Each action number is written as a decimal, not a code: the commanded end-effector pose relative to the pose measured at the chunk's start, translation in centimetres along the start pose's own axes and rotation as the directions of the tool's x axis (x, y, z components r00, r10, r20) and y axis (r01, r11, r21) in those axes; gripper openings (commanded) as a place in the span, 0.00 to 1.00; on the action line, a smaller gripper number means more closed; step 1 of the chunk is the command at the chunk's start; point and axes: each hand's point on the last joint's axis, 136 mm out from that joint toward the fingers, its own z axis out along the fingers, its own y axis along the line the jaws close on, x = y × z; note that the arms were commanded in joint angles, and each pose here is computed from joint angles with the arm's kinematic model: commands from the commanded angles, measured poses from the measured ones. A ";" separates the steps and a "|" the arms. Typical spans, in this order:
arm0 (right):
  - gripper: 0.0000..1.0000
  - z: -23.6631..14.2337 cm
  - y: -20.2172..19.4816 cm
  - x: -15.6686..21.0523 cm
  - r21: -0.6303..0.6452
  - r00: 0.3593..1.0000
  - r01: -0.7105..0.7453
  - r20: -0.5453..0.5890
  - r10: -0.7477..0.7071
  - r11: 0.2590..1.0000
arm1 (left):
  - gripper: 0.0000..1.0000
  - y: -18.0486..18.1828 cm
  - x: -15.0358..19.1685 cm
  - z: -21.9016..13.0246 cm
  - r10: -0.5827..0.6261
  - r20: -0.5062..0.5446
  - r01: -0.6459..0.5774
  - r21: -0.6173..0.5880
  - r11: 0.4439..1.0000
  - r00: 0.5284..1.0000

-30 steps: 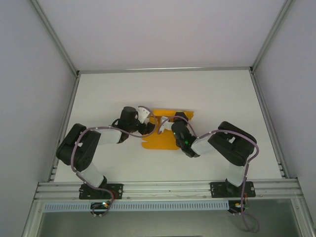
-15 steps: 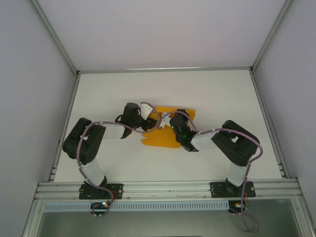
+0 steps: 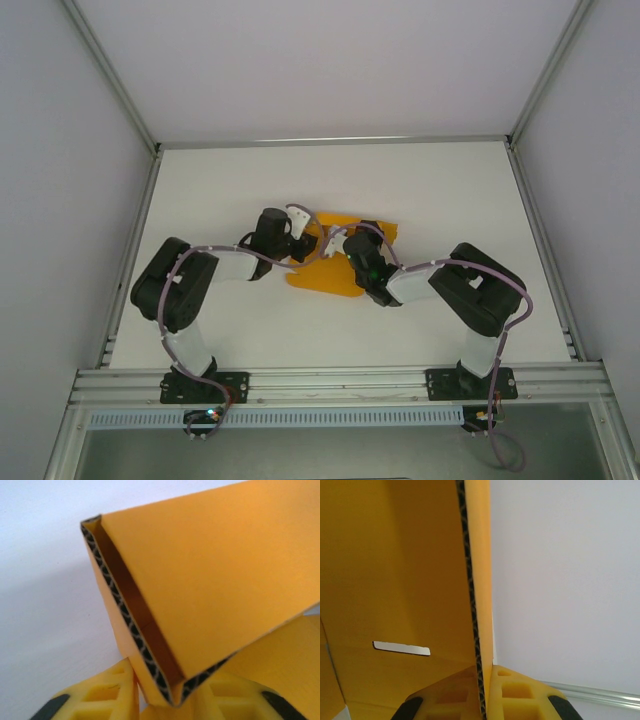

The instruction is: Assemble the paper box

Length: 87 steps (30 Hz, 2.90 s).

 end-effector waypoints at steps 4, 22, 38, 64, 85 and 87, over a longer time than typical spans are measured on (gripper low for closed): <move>0.00 -1.7 7.0 -2.0 -0.239 0.980 0.149 0.166 -0.111 0.960 | 0.48 -0.5 -3.9 0.1 -0.016 0.197 -0.004 0.103 0.995 0.980; 0.00 -1.9 7.8 -1.7 -0.335 0.980 0.159 0.168 -0.107 0.929 | 0.60 -1.5 -5.4 -0.6 -0.090 0.190 0.011 0.380 0.925 0.978; 0.00 -2.5 8.0 -2.2 -0.399 0.981 0.138 0.179 -0.071 0.906 | 0.63 0.4 -6.6 0.6 0.018 0.186 -0.047 0.154 0.987 0.982; 0.00 -4.1 8.3 -2.1 -0.559 0.990 0.017 0.126 0.064 0.829 | 0.33 -3.0 -7.2 0.7 0.035 0.217 -0.060 0.107 0.992 0.975; 0.00 -3.1 4.7 -2.9 -0.624 0.989 0.073 0.147 0.025 0.778 | 0.49 -3.6 -5.5 -3.6 -0.119 0.104 0.049 0.513 0.857 0.987; 0.00 -2.6 4.4 -3.0 -0.610 0.990 0.067 0.141 0.025 0.790 | 0.45 -3.6 -5.5 -3.7 -0.121 0.108 0.050 0.510 0.859 0.987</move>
